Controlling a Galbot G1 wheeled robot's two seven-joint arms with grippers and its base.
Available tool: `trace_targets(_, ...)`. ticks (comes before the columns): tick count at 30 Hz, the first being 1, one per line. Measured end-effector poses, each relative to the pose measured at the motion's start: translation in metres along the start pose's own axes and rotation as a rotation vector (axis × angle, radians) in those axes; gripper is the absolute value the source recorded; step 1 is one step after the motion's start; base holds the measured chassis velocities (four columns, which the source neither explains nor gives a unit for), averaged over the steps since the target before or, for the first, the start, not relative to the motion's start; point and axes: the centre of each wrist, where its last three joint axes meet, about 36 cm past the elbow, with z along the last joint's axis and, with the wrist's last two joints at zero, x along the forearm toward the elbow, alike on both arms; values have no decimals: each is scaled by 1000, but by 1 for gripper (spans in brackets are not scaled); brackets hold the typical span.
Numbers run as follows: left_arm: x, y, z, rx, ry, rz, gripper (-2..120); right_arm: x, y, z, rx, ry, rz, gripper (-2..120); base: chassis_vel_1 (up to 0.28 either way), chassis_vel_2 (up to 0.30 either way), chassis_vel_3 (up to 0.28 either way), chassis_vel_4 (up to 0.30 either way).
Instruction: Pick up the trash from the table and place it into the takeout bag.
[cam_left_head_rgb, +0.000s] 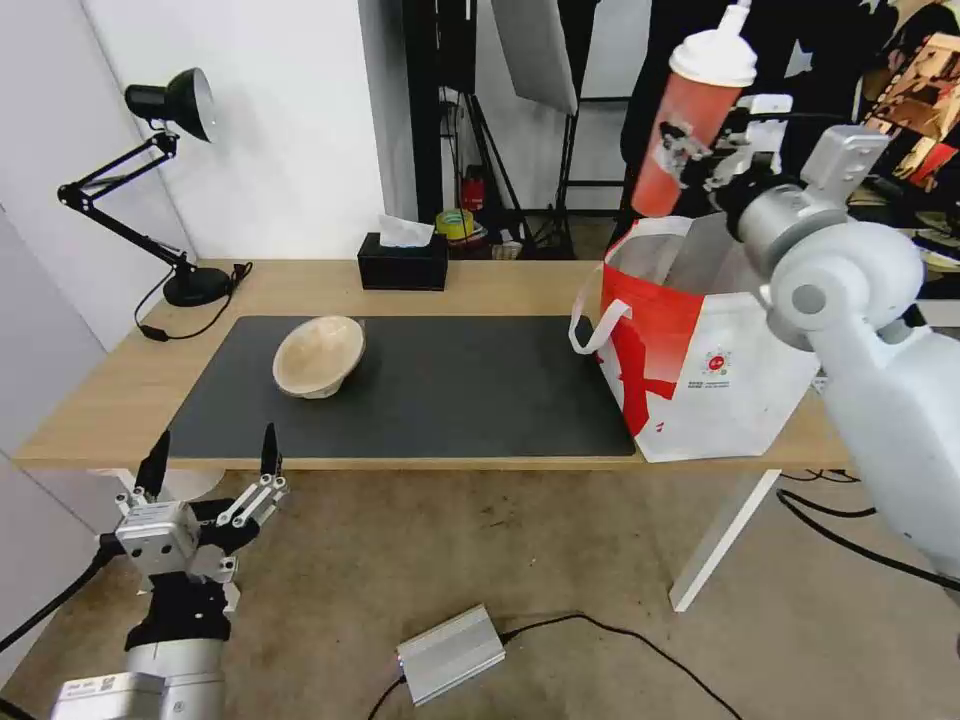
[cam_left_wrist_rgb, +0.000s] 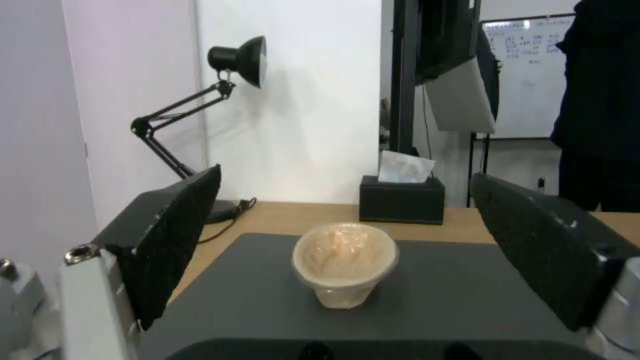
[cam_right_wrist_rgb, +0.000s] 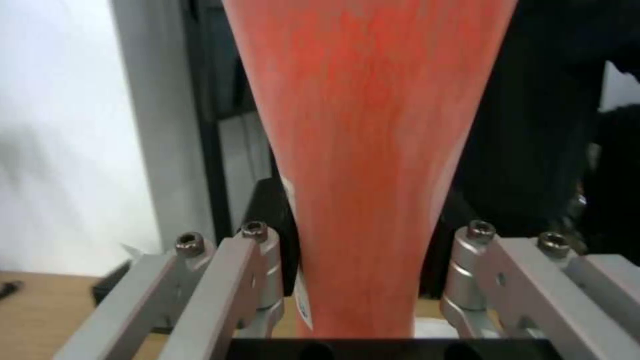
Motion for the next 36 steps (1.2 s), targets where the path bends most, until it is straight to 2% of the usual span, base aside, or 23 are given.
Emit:
trace_targets(6,-1,2,-1,4,-6,-2,100,-11,-31,-6,10,92,65,34,0,0,0,0)
trace_targets(7,-1,2,-1,4,-6,-2,100,-11,-31,-6,10,92,65,34,0,0,0,0)
trace_targets(11,-3,2,-1,10,-12,-2,100,-22,-55,1,15,161,94,34,0,0,0,0)
trace_targets(17,-4,1,-1,17,-16,1,100,-29,-74,10,-6,266,112,34,0,0,0,0)
trace_targets(26,-5,0,-1,25,-23,4,100,-35,-93,23,6,381,98,34,0,0,0,0)
trace_targets(36,-6,-1,0,37,-31,0,100,-42,-99,25,25,442,84,34,0,0,0,0)
